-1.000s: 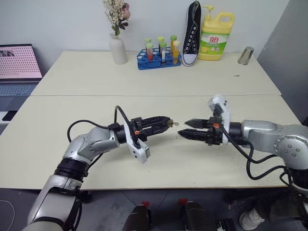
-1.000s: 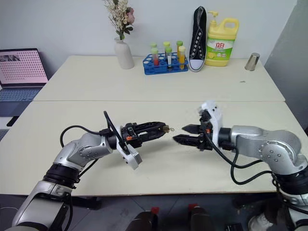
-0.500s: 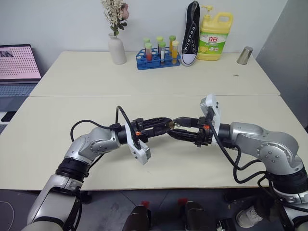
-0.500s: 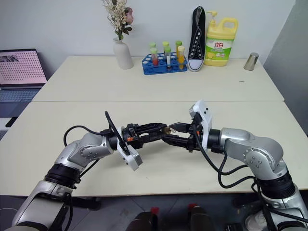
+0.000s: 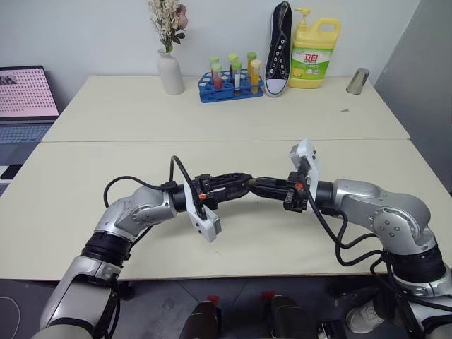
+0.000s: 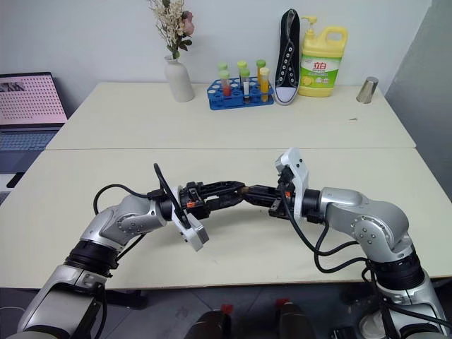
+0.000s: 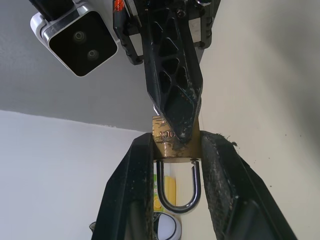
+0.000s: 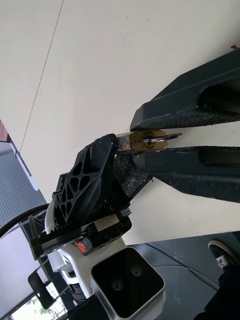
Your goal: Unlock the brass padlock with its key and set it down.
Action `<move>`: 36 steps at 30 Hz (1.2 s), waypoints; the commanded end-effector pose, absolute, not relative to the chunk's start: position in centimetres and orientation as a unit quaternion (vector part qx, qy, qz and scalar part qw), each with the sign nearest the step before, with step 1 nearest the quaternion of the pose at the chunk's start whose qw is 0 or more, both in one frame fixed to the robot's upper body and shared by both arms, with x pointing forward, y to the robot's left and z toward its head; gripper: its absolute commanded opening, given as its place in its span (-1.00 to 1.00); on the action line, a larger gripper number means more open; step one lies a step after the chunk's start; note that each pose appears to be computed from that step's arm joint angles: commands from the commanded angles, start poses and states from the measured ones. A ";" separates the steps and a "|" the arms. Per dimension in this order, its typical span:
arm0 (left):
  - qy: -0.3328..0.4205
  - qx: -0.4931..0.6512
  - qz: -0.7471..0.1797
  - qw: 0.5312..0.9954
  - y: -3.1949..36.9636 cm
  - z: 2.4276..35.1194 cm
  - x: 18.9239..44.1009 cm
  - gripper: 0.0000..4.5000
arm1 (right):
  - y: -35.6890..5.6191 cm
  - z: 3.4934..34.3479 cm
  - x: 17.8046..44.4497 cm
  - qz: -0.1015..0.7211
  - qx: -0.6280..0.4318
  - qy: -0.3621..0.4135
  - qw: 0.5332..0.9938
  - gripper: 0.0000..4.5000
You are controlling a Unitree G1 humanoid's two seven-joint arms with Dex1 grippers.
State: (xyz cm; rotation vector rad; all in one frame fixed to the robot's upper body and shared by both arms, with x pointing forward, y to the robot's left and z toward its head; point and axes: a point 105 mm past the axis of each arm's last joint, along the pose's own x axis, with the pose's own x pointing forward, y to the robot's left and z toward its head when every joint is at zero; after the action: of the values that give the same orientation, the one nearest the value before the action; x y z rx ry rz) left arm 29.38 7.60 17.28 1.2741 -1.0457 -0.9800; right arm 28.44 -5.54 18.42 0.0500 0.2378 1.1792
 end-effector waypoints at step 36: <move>-0.107 0.076 -0.534 0.836 9.3 18.3 31.5 -1.00 | -6.5 20.0 26.7 0.586 -0.017 0.066 0.807 -0.94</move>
State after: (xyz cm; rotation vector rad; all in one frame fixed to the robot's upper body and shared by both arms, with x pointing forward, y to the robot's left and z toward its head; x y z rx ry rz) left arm 31.75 9.66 16.61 0.2174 -0.2038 -1.0998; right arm 27.37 -6.77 18.78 -0.0140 0.2040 1.2231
